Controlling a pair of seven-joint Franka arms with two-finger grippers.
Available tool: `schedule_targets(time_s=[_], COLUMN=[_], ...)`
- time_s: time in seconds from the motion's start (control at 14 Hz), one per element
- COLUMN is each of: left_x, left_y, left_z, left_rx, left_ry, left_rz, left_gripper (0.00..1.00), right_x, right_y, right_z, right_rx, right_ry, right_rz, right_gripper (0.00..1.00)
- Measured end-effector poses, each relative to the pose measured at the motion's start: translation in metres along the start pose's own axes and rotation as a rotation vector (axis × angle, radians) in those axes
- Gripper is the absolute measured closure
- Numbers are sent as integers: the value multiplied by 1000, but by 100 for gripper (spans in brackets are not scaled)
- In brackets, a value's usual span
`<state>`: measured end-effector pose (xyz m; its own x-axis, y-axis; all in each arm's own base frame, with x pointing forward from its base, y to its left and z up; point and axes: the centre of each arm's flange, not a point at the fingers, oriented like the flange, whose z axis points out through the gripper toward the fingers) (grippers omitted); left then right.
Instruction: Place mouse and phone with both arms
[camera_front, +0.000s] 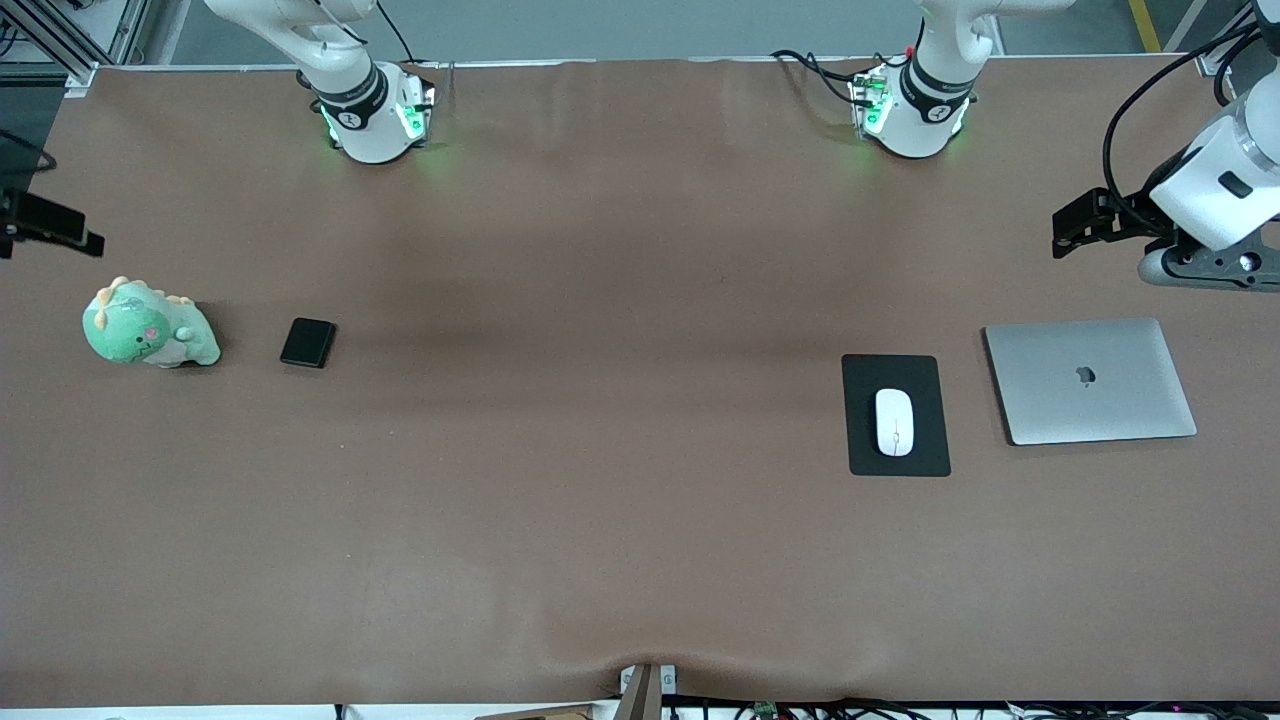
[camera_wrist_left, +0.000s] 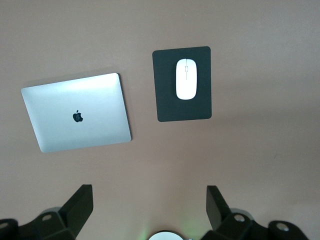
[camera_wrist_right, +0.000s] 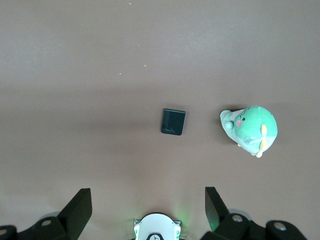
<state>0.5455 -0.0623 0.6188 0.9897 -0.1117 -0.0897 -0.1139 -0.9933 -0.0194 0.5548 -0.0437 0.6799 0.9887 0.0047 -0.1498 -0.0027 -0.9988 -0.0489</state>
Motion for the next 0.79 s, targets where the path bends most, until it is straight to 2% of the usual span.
schedule_targets(time_s=[0.57,0.79], left_x=[2,2], left_y=[0,2], left_z=[-2,-2], left_rx=[0,0], left_ry=[16,17], left_rz=[2,5], left_gripper=[0,0], right_x=[-40,-43], right_y=[-5,-2], right_z=[13,17], right_rx=[7,6], right_ry=[27,40], right_rz=[-11,-7], right_gripper=[0,0])
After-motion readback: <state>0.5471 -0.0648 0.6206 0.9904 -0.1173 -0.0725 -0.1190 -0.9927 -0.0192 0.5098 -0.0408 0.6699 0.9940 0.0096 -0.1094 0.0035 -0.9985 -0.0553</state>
